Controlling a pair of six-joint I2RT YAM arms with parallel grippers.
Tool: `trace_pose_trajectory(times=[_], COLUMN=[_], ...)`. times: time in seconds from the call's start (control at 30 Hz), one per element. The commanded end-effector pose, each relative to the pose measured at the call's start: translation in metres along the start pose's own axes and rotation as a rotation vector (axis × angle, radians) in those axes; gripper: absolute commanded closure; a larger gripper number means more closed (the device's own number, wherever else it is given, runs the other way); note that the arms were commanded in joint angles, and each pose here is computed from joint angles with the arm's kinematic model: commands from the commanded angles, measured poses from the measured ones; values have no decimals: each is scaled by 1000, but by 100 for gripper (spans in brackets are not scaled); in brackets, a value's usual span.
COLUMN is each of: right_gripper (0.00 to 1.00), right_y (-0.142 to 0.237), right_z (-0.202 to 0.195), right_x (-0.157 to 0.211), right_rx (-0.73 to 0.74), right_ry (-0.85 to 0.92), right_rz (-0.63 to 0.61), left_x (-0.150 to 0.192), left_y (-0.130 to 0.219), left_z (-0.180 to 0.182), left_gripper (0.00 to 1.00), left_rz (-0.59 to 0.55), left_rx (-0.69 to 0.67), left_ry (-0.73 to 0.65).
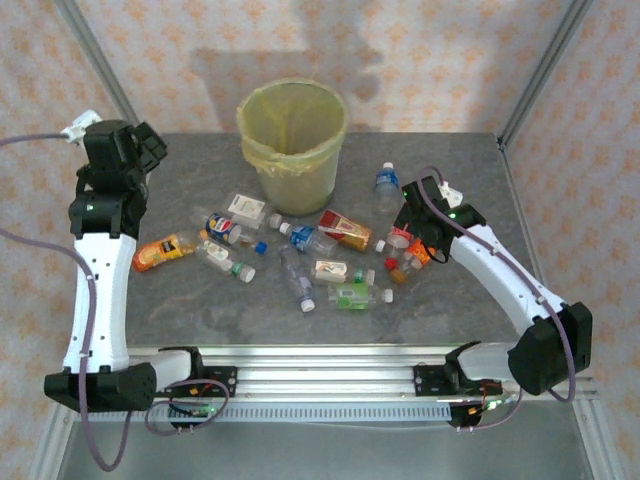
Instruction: Put the plastic bottles in the bin
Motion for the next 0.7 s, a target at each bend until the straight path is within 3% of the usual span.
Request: trace_pose_trajectory(times=[0.0,0.33,0.67], right_gripper=[1,1,1], right_y=[5,4,0], right_z=[-9,-9,-4], right_x=[-5,-1,1], right_rx=[45,41,28], right_ry=[14,9,17], right_rz=[-14,4,28], left_x=[22,82,122], left_y=[-12,-69,-96], left_z=[30,113,145], left_gripper=[0,0,0], left_rz=[68,204,224], left_rx=[-89,-334,-469], left_ry=[66,280,377])
Point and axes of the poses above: each hand's point on the last joint's axis, 136 mm out from that joint toward the fingers, its own y axis back along the fingers, its own z axis along the line the jaws close on, x = y × z, the point moved 3 cm from there along y, back along the fingers, and after that the axes turned 8 degrees about y, right-handed, at the moved point
